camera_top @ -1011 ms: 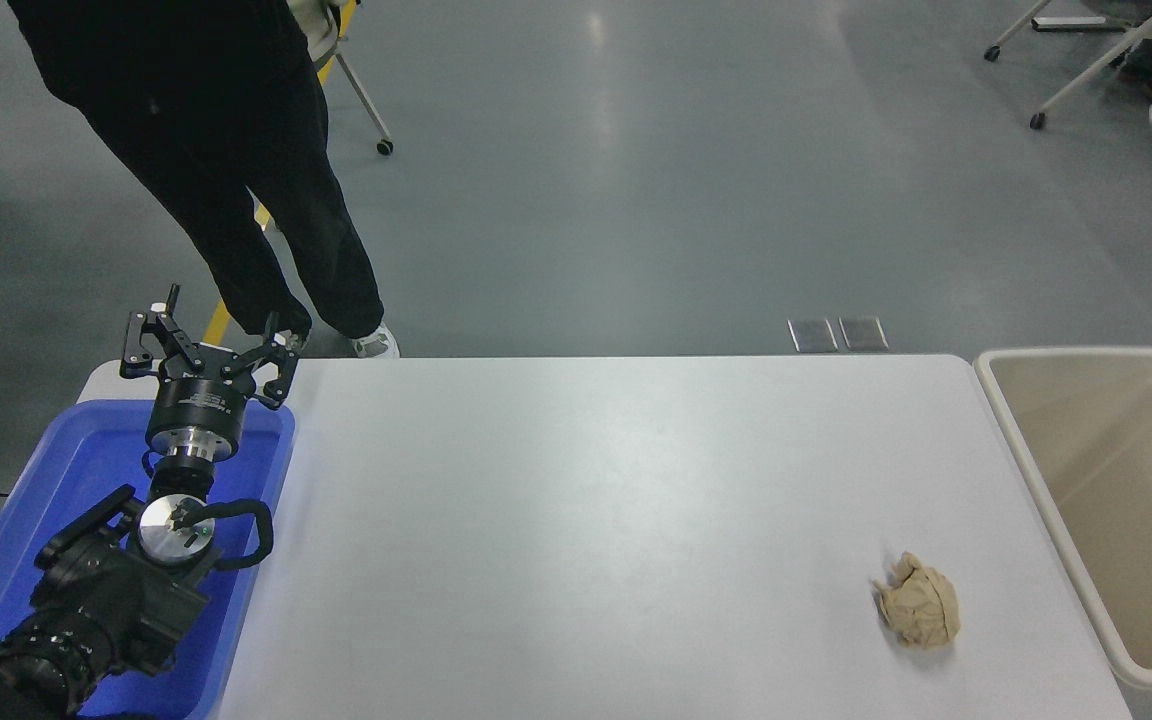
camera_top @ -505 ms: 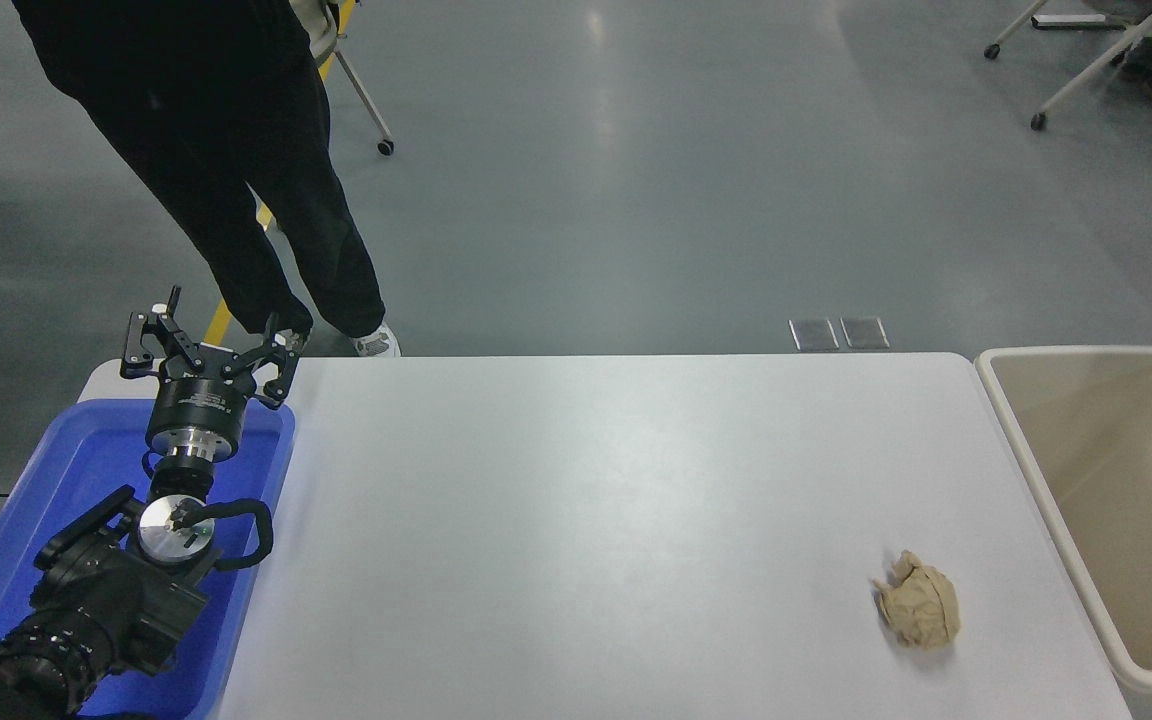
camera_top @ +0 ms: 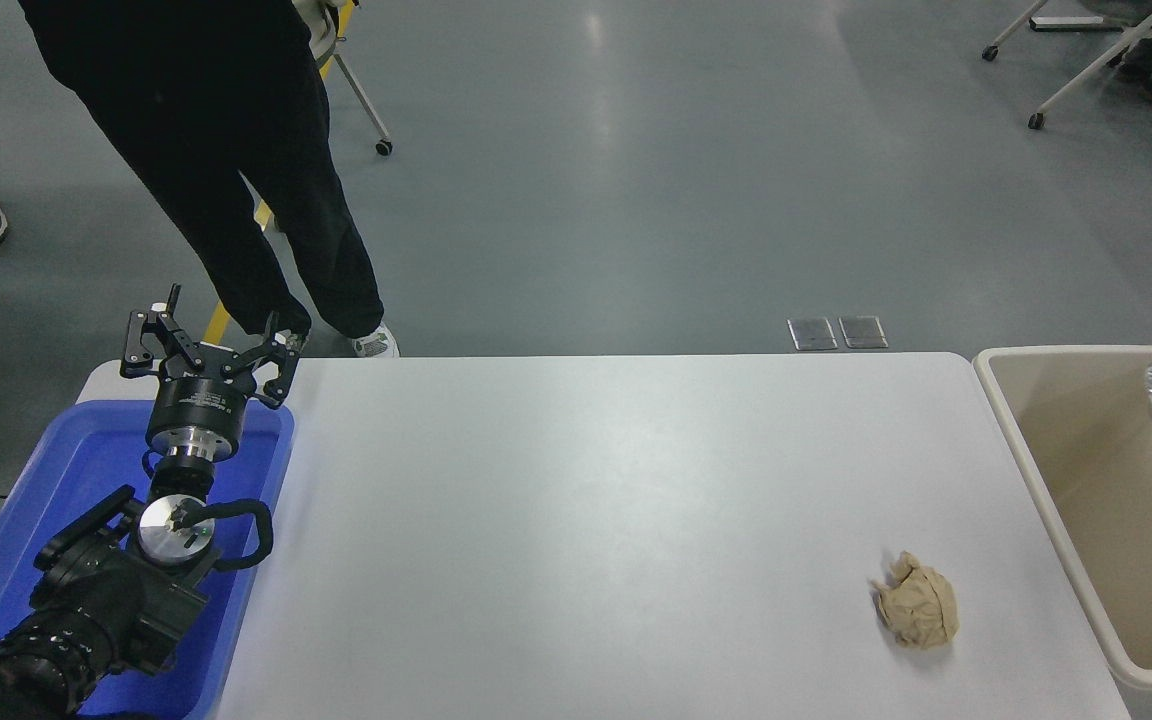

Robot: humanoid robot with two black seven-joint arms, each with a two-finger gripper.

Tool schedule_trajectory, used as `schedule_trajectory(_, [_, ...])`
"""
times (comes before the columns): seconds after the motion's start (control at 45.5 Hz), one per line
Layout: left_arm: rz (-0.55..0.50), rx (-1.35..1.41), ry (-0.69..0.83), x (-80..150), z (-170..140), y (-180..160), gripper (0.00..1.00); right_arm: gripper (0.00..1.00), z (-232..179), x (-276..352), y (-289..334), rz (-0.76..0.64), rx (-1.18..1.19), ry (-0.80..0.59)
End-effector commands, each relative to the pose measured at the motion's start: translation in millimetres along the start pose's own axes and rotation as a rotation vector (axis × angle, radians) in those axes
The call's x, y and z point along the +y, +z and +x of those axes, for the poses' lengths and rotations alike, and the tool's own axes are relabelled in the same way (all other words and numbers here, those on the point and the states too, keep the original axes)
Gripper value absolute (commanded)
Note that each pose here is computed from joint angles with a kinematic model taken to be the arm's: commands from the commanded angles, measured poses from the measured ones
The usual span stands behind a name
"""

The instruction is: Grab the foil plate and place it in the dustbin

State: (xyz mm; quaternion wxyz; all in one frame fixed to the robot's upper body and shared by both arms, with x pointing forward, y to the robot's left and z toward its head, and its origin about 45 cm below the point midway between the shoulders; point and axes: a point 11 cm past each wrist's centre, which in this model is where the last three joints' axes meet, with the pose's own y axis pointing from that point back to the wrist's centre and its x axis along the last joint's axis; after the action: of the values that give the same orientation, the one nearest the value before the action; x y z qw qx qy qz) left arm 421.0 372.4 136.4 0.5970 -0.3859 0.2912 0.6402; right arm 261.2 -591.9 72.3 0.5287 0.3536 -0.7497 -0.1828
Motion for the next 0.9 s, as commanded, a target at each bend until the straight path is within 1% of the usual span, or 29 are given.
schedule_trajectory(0.0, [-0.001,-0.001,0.001,0,0,1,0.99,0.00,-26,0,13,-0.015,0.001,-0.025])
schedule_trajectory(0.154, [0.000,0.000,0.000,0,0,0,0.99,0.00,-25,0,11,-0.011,-0.001,-0.024])
schedule_trajectory(0.176, [0.000,0.000,0.000,0,0,0,0.99,0.03,-25,1,10,-0.009,-0.001,-0.024])
schedule_trajectory(0.198, [0.000,0.000,0.001,0,0,0,0.99,0.18,-25,1,9,-0.008,-0.002,-0.024])
schedule_trajectory(0.22, [0.000,0.000,0.001,0,0,0,0.99,0.35,-23,0,9,-0.008,-0.003,-0.019])
schedule_trajectory(0.242, [0.000,0.000,0.001,0,0,0,0.99,0.46,-22,0,8,-0.006,-0.004,-0.016])
schedule_trajectory(0.264, [0.000,0.000,0.001,0,0,0,0.99,0.52,-22,0,7,-0.005,-0.005,-0.016])
schedule_trajectory(0.286, [0.000,0.000,0.001,0,0,0,0.99,0.62,-21,0,7,-0.005,-0.005,-0.015])
schedule_trajectory(0.308, [0.000,0.000,0.001,0,0,0,0.99,0.82,-20,0,6,-0.003,-0.005,-0.018])
schedule_trajectory(0.33, [0.000,0.000,0.000,0,0,0,0.99,1.00,-19,0,6,-0.003,-0.005,-0.018])
schedule_trajectory(0.659, [0.000,0.000,0.000,0,0,0,0.99,1.00,-14,0,2,0.004,-0.010,-0.015])
schedule_trajectory(0.747, [0.000,0.000,0.000,0,0,0,0.99,1.00,-13,1,-10,0.023,-0.021,-0.016])
schedule_trajectory(0.879, [0.000,0.000,0.000,0,0,0,0.99,1.00,3,3,-27,0.052,-0.033,-0.008])
